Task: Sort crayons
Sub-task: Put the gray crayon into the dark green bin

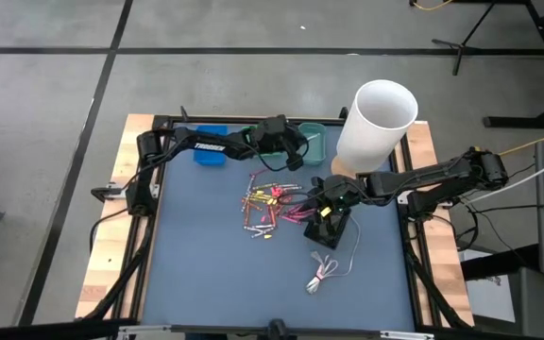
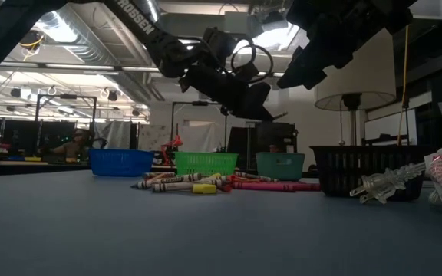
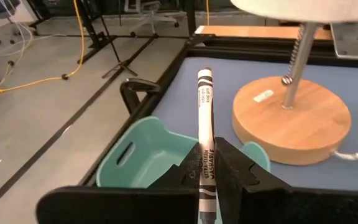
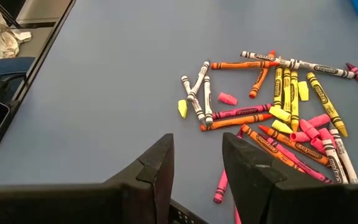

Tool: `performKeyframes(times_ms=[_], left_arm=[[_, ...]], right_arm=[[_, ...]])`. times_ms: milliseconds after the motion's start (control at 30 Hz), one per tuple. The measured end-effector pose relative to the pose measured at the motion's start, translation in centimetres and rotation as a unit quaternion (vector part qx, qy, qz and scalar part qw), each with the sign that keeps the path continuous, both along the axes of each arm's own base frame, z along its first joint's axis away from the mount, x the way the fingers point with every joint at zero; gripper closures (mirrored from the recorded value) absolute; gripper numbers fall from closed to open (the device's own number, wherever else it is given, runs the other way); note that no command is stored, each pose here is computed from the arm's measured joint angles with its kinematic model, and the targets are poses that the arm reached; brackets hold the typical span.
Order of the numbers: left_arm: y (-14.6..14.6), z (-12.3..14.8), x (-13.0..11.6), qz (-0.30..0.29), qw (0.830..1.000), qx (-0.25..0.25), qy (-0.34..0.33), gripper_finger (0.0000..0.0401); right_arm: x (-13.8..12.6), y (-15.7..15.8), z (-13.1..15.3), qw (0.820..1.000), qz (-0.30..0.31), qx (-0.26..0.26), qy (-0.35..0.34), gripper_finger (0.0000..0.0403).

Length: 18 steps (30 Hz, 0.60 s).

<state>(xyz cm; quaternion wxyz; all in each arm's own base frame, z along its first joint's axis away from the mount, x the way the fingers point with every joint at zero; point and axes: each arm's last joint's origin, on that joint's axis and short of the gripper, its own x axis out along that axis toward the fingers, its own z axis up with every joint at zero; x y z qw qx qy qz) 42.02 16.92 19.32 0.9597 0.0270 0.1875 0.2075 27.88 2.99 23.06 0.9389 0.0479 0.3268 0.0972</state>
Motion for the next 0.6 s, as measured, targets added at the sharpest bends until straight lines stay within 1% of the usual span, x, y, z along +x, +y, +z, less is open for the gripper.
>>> performKeyframes(times_ms=[400, 533, 600], left_arm=[[0.1, 0.0, 0.1, -0.001, 1.000, 0.003, -0.008, 0.0384], [0.4, -0.8, 0.3, 0.002, 1.000, 0.002, -0.006, 0.0357], [0.5, -1.6, 0.3, 0.003, 1.000, -0.002, 0.006, 0.0339]], right_arm=[[0.0, 0.0, 0.0, 1.000, 0.000, 0.000, 0.000, 0.0267], [0.0, 0.0, 0.0, 1.000, 0.000, 0.000, 0.000, 0.0267], [0.0, 0.0, 0.0, 1.000, 0.000, 0.000, 0.000, 0.0267]])
